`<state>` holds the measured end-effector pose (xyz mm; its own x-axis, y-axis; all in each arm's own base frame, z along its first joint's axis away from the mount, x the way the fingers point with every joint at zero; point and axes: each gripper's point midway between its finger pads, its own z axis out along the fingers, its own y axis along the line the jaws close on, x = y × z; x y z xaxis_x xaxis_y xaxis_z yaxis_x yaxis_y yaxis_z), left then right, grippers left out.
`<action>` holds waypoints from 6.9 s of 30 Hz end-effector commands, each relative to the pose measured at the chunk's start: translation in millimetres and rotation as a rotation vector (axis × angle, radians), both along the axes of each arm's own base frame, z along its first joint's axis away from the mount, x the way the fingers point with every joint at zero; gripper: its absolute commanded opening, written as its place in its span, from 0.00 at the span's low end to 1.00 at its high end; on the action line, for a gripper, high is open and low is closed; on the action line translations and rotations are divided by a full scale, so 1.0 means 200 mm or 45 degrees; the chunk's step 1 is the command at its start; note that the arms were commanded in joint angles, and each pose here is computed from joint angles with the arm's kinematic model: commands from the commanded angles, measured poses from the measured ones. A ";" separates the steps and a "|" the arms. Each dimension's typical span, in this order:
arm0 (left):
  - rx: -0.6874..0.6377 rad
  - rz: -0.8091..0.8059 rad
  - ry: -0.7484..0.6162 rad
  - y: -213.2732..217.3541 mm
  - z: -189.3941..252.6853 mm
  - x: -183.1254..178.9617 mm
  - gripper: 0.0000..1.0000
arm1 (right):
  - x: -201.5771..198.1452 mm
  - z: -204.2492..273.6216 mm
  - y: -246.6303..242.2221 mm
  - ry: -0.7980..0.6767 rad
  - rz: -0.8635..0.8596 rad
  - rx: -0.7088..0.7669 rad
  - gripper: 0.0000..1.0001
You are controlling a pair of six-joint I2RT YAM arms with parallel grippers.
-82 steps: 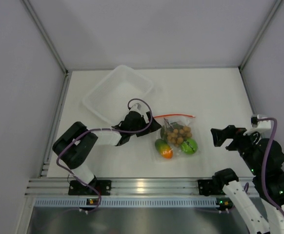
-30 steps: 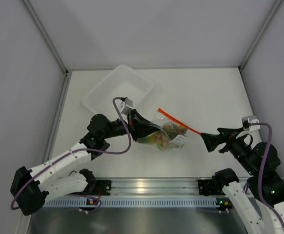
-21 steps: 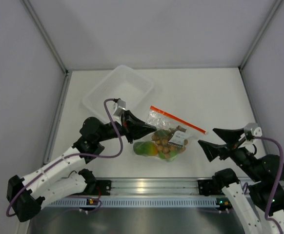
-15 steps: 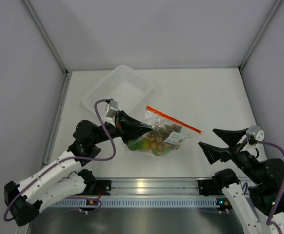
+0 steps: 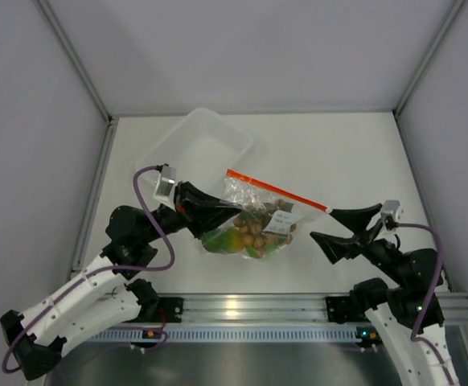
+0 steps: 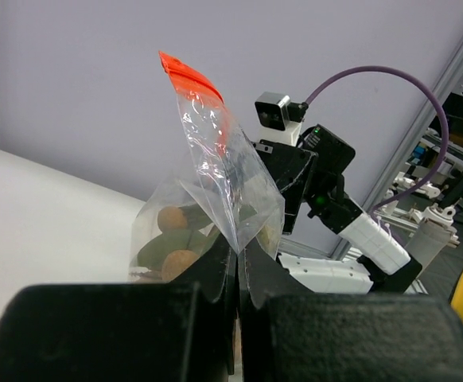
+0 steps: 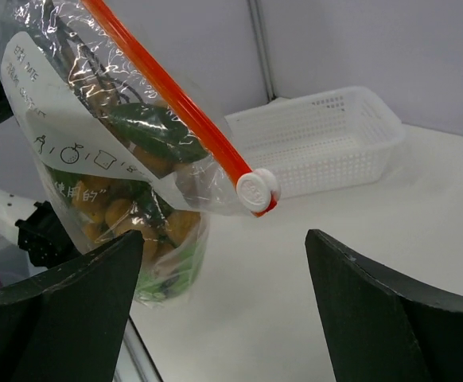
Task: Open the zip-top bag and remove the fake food
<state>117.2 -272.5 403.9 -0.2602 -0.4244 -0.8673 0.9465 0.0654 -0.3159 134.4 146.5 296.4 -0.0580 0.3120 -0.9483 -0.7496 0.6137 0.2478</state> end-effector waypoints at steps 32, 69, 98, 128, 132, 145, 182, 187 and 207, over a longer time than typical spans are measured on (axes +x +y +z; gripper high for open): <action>-0.231 0.087 0.010 0.16 0.24 -0.04 0.00 | -0.21 0.29 0.16 -0.441 0.472 0.237 0.31; 0.339 0.096 -0.110 -0.19 -0.26 0.25 0.97 | 0.09 0.09 0.23 0.080 0.407 -0.288 0.00; 0.609 0.047 -0.153 -0.49 -0.51 0.37 0.94 | 0.23 -0.05 0.25 0.282 0.291 -0.356 0.00; 0.466 -0.184 -0.204 -0.46 -0.34 0.06 0.00 | -0.15 0.21 0.27 -0.308 0.554 -0.087 0.34; 0.430 -0.215 -0.199 -0.46 -0.31 0.03 0.00 | -0.17 0.26 0.27 -0.366 0.567 -0.045 0.29; 0.381 -0.229 -0.191 -0.45 -0.25 0.01 0.00 | -0.13 0.25 0.29 -0.340 0.583 -0.057 0.16; 0.419 -0.295 -0.151 -0.50 -0.33 0.00 0.00 | -0.09 0.20 0.28 -0.273 0.537 -0.151 0.00; 0.456 -0.204 -0.162 -0.49 -0.38 0.06 0.36 | -0.06 0.16 0.27 -0.191 0.499 -0.215 0.00; 0.455 -0.069 -0.291 -0.52 -0.23 0.18 0.91 | 0.09 -0.05 0.34 0.203 0.505 -0.579 0.00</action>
<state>144.7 -373.1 322.0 -0.1665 -0.0142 -0.9859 0.9836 0.0674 -0.1671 150.9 217.8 295.9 -0.2380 -0.0884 -0.9672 -0.9209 0.3370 0.1958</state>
